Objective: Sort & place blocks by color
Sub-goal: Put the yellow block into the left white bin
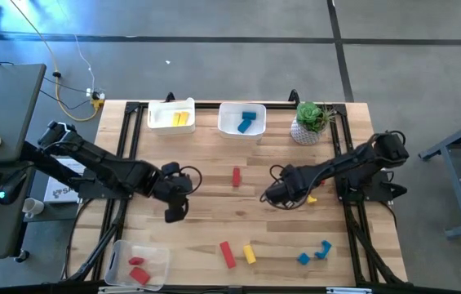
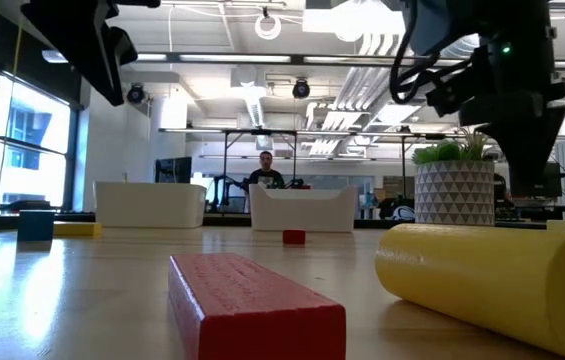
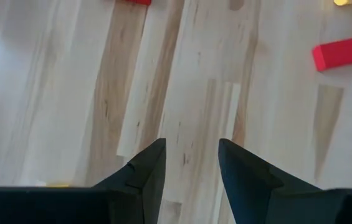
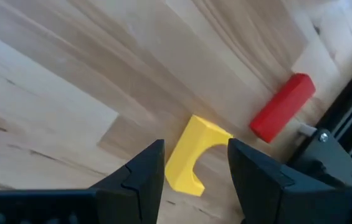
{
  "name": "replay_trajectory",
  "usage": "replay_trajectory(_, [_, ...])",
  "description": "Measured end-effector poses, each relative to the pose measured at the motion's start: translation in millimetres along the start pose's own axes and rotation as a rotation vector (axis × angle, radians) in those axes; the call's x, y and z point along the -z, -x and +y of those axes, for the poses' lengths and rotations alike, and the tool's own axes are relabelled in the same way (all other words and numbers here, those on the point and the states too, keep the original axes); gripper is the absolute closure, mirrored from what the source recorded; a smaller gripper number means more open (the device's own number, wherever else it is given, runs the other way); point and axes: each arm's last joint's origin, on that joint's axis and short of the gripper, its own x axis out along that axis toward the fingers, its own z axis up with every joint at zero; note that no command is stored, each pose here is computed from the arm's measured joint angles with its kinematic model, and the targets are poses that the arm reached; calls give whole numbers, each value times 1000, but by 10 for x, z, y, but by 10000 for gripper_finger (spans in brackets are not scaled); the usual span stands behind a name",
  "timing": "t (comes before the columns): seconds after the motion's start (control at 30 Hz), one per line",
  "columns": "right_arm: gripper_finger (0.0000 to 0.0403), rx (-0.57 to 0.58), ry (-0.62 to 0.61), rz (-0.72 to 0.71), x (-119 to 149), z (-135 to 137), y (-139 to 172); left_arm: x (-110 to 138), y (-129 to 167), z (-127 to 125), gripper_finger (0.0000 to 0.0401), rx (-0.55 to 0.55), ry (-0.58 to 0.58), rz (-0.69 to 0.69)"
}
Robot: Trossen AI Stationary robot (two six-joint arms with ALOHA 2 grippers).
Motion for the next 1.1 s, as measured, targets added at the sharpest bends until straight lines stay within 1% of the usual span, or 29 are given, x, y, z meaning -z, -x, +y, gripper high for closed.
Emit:
replay_trajectory(0.3, [240, 37, -30, -37, 178, 37, 29, -26, -14, 48, 268, -10, 21, 1])
replay_trajectory(0.53, [240, 58, -48, -56, 248, 41, 34, -27, -14, 46, 268, -9, 21, -2])
replay_trajectory(0.6, [240, 67, -52, -61, 268, 36, -30, -28, -14, 46, 268, -8, 22, -2])
replay_trajectory(0.73, [240, 100, -50, -4, 354, -10, -260, -28, -14, 46, 268, -8, 22, -2])
replay_trajectory(0.83, [240, 95, -56, 19, 385, -19, -359, -29, -14, 46, 268, -8, 22, -2])
replay_trajectory(1.1, [240, 69, -38, 23, 386, -16, -365, -34, -15, 44, 268, -5, 23, -7])
